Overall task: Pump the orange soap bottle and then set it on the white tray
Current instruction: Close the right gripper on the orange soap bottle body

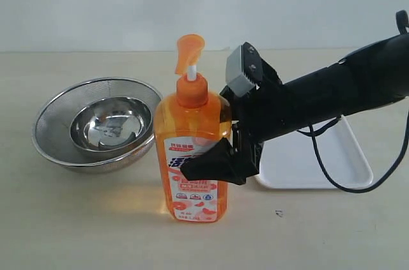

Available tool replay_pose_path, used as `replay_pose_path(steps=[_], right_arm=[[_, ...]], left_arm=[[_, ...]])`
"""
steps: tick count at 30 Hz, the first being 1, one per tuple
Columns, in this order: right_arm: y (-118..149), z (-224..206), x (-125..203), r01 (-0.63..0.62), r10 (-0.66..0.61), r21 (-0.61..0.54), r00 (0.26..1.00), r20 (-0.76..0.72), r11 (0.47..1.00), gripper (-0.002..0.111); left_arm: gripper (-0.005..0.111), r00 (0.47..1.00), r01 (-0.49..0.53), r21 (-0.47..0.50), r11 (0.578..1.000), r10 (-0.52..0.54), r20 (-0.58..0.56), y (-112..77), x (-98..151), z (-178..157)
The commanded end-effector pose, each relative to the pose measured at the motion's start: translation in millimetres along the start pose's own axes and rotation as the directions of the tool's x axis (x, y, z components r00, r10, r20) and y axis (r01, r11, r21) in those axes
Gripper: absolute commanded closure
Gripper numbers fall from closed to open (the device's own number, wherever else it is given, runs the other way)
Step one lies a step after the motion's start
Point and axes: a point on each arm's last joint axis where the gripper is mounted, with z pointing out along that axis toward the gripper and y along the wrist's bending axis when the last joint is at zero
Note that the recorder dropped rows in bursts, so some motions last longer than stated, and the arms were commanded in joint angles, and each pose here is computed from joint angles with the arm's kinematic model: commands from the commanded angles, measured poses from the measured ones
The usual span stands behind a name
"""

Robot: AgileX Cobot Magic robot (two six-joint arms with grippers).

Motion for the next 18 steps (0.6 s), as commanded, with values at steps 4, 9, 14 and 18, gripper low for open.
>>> replay_pose_path(steps=[4, 9, 14, 18], right_arm=[[0.9, 0.5, -2.7, -0.002, 0.002, -0.011, 1.000, 0.016, 1.000, 0.008], [0.9, 0.5, -2.7, -0.002, 0.002, -0.011, 1.000, 0.016, 1.000, 0.008], [0.9, 0.5, -2.7, -0.002, 0.002, -0.011, 1.000, 0.016, 1.000, 0.008], [0.3, 0.5, -2.3, -0.005, 0.005, -0.004, 1.000, 0.012, 1.000, 0.008]], left_arm=[[0.102, 1.000, -0.009, -0.004, 1.000, 0.009, 0.007, 0.4, 0.4, 0.1], [0.102, 1.000, -0.009, -0.004, 1.000, 0.009, 0.007, 0.4, 0.4, 0.1], [0.102, 1.000, -0.009, -0.004, 1.000, 0.009, 0.007, 0.4, 0.4, 0.1], [0.102, 1.000, -0.009, -0.004, 1.000, 0.009, 0.007, 0.4, 0.4, 0.1]])
